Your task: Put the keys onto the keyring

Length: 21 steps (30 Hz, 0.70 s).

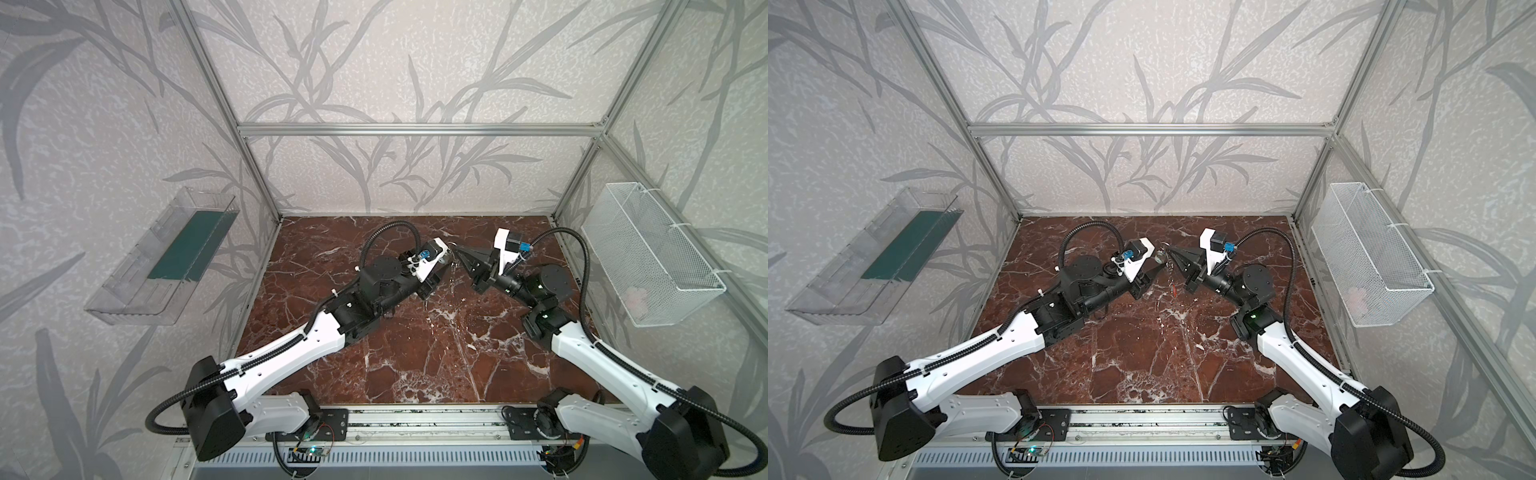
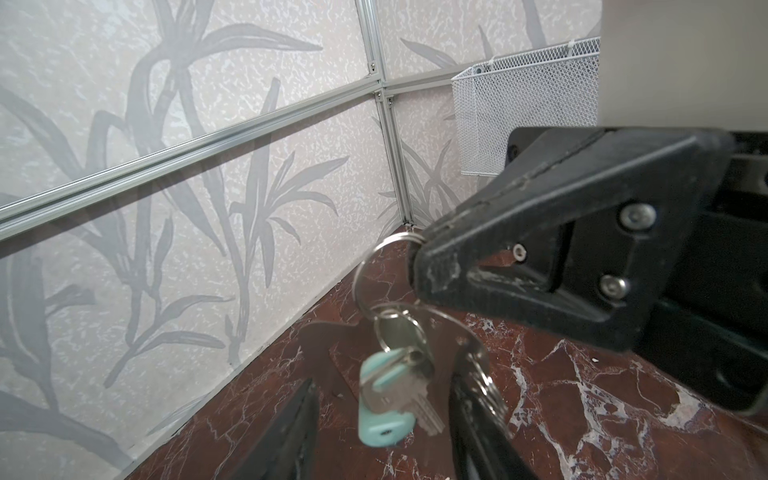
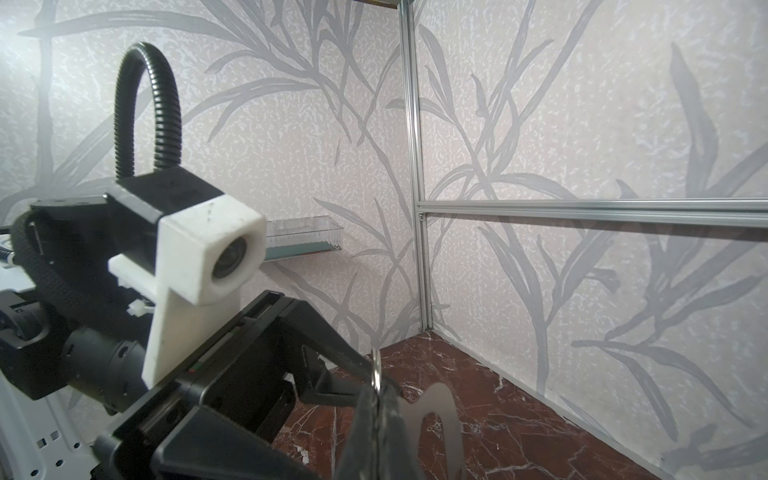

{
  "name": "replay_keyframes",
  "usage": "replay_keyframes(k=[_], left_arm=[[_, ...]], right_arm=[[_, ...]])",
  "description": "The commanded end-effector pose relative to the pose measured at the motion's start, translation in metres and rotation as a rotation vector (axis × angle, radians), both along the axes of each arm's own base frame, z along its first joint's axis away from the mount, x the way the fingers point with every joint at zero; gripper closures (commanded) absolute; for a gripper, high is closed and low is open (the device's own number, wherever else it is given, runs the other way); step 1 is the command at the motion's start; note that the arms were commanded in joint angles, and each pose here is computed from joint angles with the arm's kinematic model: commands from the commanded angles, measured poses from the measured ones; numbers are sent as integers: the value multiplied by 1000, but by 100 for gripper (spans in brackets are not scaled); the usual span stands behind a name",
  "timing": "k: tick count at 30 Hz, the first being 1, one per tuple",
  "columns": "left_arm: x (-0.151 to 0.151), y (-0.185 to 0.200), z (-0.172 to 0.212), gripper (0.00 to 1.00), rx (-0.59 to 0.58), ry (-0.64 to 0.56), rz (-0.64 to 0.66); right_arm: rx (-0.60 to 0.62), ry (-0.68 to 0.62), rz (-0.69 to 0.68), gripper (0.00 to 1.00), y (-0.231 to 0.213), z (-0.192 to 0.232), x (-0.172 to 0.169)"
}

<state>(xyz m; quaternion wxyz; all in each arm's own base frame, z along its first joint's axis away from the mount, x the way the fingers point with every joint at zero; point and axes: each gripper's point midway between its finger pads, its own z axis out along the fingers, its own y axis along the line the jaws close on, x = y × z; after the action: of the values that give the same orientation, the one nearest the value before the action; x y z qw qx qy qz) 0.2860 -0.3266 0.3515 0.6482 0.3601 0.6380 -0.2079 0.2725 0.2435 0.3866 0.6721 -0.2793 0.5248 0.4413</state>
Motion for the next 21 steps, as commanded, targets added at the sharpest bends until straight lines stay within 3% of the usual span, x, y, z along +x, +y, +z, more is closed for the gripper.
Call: replay_keyframes(k=[1, 8, 21], left_arm=[[5, -2, 5, 49, -66, 11, 20], [1, -9, 5, 56, -62, -6, -26], [-11, -9, 5, 89, 3, -45, -96]], right_arm=[[40, -58, 17, 100, -2, 16, -7], [49, -65, 75, 100, 3, 17, -13], [36, -68, 105, 100, 4, 14, -17]])
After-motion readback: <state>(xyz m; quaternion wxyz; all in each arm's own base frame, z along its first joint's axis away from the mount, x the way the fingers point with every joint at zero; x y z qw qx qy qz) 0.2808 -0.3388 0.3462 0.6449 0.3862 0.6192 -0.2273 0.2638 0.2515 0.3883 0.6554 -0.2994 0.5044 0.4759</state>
